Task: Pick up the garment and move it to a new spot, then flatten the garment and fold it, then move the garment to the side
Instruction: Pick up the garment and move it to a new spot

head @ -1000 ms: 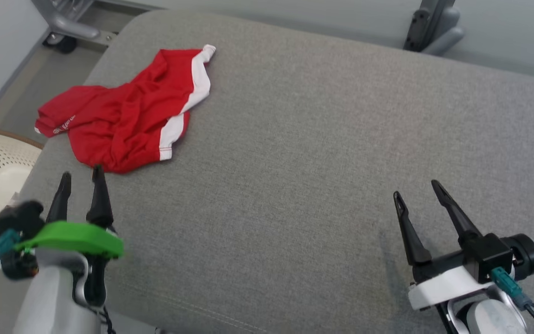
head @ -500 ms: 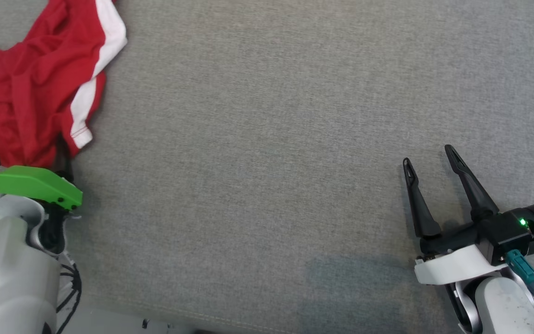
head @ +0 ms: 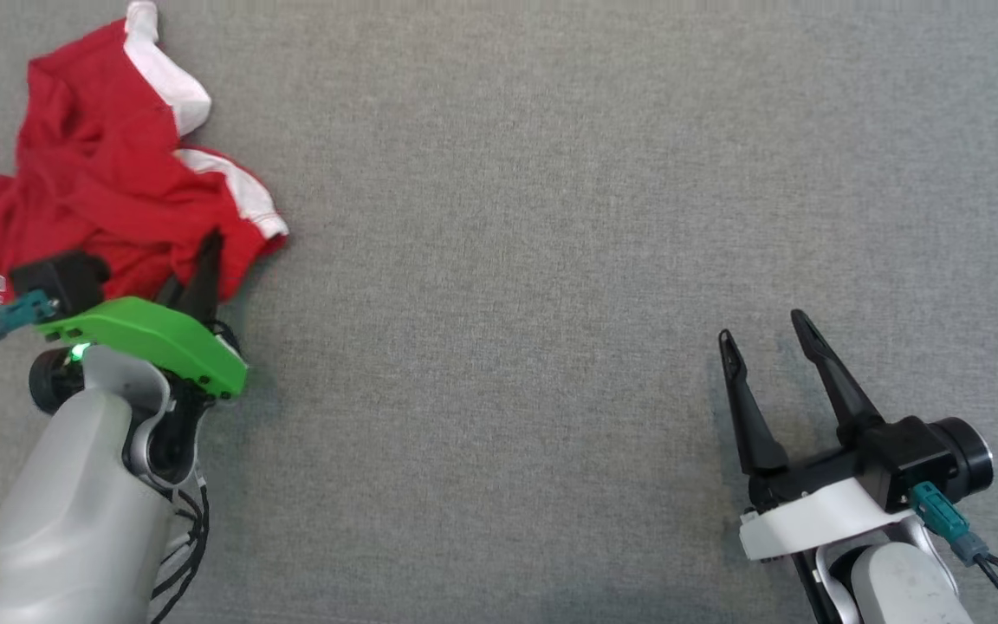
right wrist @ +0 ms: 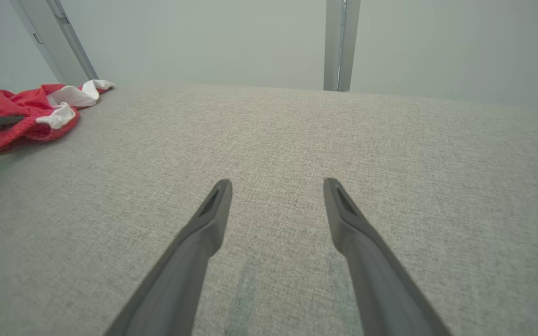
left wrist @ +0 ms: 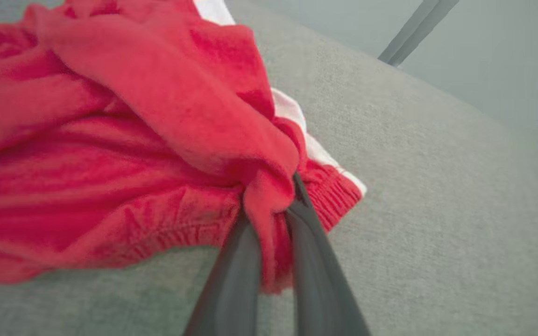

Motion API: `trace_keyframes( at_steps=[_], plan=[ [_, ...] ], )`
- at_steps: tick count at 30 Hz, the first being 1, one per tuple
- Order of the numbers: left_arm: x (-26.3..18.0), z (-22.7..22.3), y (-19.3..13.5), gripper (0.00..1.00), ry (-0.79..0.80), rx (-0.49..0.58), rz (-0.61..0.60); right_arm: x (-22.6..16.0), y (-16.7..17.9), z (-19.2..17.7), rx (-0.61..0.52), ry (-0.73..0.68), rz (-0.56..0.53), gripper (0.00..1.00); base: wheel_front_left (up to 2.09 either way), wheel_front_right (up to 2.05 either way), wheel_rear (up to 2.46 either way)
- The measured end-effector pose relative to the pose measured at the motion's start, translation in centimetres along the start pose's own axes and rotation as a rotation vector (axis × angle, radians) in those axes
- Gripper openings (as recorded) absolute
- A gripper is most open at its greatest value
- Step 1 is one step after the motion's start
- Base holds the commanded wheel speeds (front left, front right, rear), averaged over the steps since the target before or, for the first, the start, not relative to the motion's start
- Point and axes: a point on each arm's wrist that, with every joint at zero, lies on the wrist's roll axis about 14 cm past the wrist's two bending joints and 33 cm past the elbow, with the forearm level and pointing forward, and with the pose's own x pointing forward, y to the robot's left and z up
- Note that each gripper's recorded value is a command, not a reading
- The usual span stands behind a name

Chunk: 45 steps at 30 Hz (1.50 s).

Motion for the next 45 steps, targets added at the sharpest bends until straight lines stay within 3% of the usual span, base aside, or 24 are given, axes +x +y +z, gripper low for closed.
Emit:
trace_keyframes(
  at_steps=[6,12,18,22,25,28,36,38,45],
  plan=[
    [-1.8,3.2,-9.9,0.00,-0.043,0.081,-0.304,-1.2,0.7,2.8,0.020,-0.062,-0.004,1.00,0.00,0.00,0.00],
    [-4.7,3.7,-21.6,0.00,-0.034,0.140,-0.625,-3.6,-1.1,4.8,0.058,-0.111,-0.085,1.00,0.00,0.00,0.00],
    [-11.7,4.0,-35.2,0.00,-0.012,0.090,-1.044,-7.2,-4.5,5.7,0.064,-0.132,-0.222,1.00,0.00,0.00,0.00],
    [-17.0,3.1,-40.4,0.00,0.065,0.057,-1.277,-9.4,-6.6,6.4,0.058,-0.151,-0.307,1.00,0.00,0.00,0.00],
    [-16.5,1.5,-40.4,0.00,0.115,0.114,-1.280,-10.6,-7.4,6.7,0.052,-0.157,-0.345,1.00,0.00,0.00,0.00],
    [-14.4,-2.4,-38.0,0.00,0.240,0.206,-1.207,-11.6,-8.1,6.8,0.052,-0.160,-0.380,1.00,0.00,0.00,0.00],
    [-13.1,-13.8,-25.2,0.00,0.692,0.563,-1.023,-11.7,-8.2,4.4,0.053,-0.082,-0.388,1.00,0.00,0.00,0.00],
    [-13.0,-14.5,-22.4,0.00,0.754,0.574,-0.970,-11.3,-7.9,3.9,0.053,-0.068,-0.374,1.00,0.00,0.00,0.00],
    [-9.5,-12.7,-17.7,0.00,0.694,0.557,-0.793,-9.8,-6.6,3.0,0.048,-0.041,-0.316,1.00,0.00,0.00,0.00]
  ],
)
